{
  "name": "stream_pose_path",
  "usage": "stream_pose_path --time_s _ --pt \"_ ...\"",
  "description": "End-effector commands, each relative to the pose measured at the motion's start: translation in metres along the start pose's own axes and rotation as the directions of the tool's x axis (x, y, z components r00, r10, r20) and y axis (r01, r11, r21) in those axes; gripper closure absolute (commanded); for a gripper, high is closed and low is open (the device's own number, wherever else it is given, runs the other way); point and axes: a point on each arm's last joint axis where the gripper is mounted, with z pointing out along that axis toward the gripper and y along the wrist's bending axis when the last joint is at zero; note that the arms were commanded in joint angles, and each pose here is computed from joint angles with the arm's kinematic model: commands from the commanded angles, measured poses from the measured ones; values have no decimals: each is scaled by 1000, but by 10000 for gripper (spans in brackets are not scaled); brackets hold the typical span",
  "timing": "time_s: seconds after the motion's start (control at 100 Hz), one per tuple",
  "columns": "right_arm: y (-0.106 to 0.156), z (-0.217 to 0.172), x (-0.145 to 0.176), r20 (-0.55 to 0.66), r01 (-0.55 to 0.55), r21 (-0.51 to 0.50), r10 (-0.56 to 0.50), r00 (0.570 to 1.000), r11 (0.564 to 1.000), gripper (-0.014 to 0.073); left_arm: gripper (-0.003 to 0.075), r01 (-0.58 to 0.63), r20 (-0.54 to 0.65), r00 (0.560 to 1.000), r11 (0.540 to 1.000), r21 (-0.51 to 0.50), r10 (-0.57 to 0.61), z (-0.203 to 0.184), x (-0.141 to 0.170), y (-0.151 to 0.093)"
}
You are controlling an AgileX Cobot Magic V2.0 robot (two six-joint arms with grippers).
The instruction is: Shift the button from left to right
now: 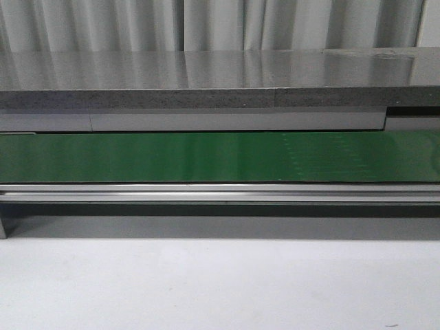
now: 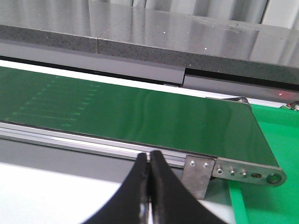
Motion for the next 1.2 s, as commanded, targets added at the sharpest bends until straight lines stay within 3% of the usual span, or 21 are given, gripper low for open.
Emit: stream_pose_path --time_s 0.0,0.56,0.89,1.19 --pt "0 -1 -7 89 9 0 -9 996 1000 663 715 9 64 998 1000 8 -10 -1 6 -1" --pt "0 -1 -7 89 9 0 -9 996 1000 663 715 9 86 996 1000 7 -10 -2 0 -1" --pt "0 -1 -7 89 9 0 -9 996 1000 663 715 23 51 998 1000 0 -23 -7 -57 4" --pt "0 -1 -7 89 9 0 -9 996 1000 663 715 32 -163 986 999 -6 -32 6 -125 8"
